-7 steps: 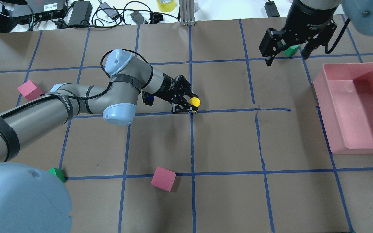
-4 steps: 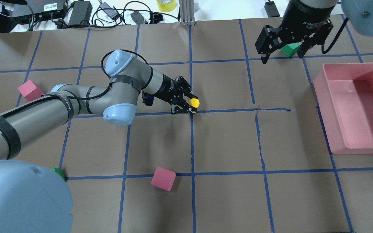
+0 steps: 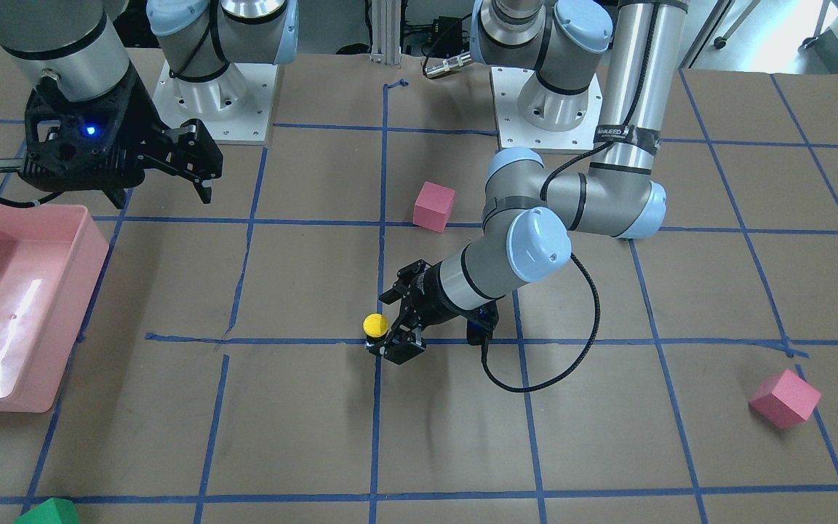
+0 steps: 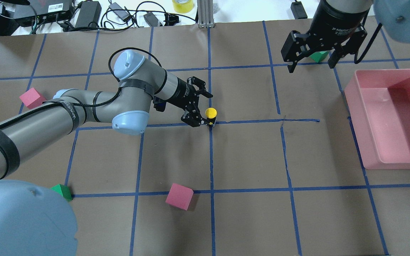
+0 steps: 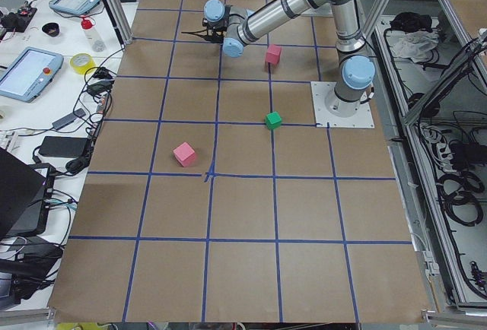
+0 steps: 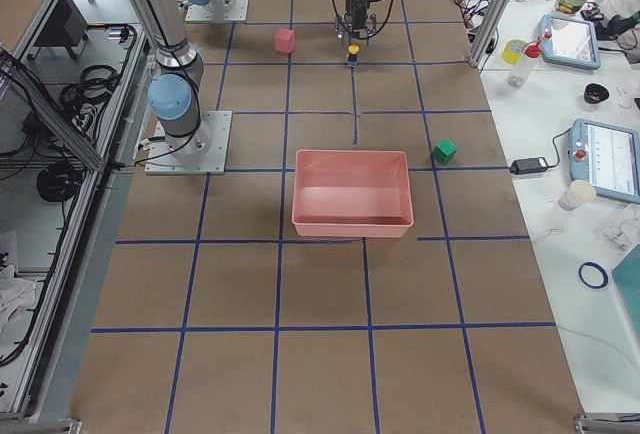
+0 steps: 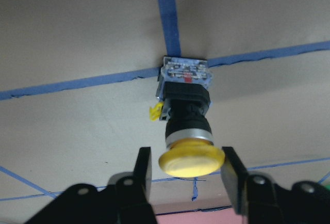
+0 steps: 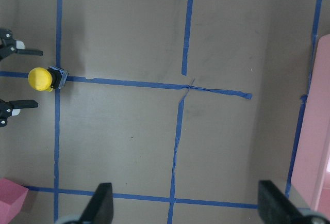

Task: Align button upright

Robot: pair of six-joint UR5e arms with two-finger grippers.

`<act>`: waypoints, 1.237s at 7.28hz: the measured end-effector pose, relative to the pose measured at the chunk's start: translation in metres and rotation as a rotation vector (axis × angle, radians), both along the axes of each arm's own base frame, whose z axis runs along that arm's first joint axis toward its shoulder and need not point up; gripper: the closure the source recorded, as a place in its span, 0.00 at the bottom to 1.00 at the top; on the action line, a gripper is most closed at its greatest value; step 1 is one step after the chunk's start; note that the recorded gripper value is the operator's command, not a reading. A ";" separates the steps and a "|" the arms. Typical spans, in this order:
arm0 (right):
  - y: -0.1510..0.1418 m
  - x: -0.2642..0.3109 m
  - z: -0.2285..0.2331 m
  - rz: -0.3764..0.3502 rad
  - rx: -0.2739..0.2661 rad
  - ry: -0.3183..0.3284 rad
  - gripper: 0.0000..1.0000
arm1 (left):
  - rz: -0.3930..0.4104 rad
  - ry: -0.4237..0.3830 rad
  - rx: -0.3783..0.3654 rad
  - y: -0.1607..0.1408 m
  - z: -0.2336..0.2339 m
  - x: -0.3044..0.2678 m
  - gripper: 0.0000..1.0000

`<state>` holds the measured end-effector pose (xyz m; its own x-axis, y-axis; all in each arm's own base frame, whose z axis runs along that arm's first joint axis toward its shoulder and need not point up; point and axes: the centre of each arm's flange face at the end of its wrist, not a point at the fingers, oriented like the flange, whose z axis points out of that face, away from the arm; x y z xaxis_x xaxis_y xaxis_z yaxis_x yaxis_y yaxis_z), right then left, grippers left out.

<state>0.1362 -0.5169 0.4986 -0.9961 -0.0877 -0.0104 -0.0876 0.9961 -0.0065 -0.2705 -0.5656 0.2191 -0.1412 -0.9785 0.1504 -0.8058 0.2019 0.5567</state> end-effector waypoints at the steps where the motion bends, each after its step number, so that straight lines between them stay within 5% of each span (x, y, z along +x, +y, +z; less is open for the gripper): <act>1: 0.000 0.000 -0.001 0.000 0.003 0.001 0.00 | -0.019 -0.060 -0.077 -0.010 0.021 0.004 0.00; 3: 0.000 -0.002 -0.002 -0.001 0.006 0.010 0.00 | -0.159 -0.153 -0.228 -0.013 0.058 0.011 0.00; 5: 0.000 -0.003 -0.003 0.000 0.006 0.023 0.00 | -0.443 -0.304 -0.375 -0.009 0.089 0.023 0.00; 7: 0.000 -0.003 -0.003 0.001 0.007 0.024 0.00 | -0.753 -0.436 -0.433 -0.008 0.135 0.039 0.00; 9: 0.000 -0.003 -0.004 0.001 0.008 0.026 0.00 | -0.965 -0.477 -0.430 -0.004 0.195 0.075 0.00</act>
<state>0.1329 -0.5170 0.4948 -0.9960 -0.0886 0.0145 -0.0886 0.9961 0.0033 -0.1952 -0.5697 0.4137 -0.9331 -0.3142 0.1750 -0.3233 0.9459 -0.0258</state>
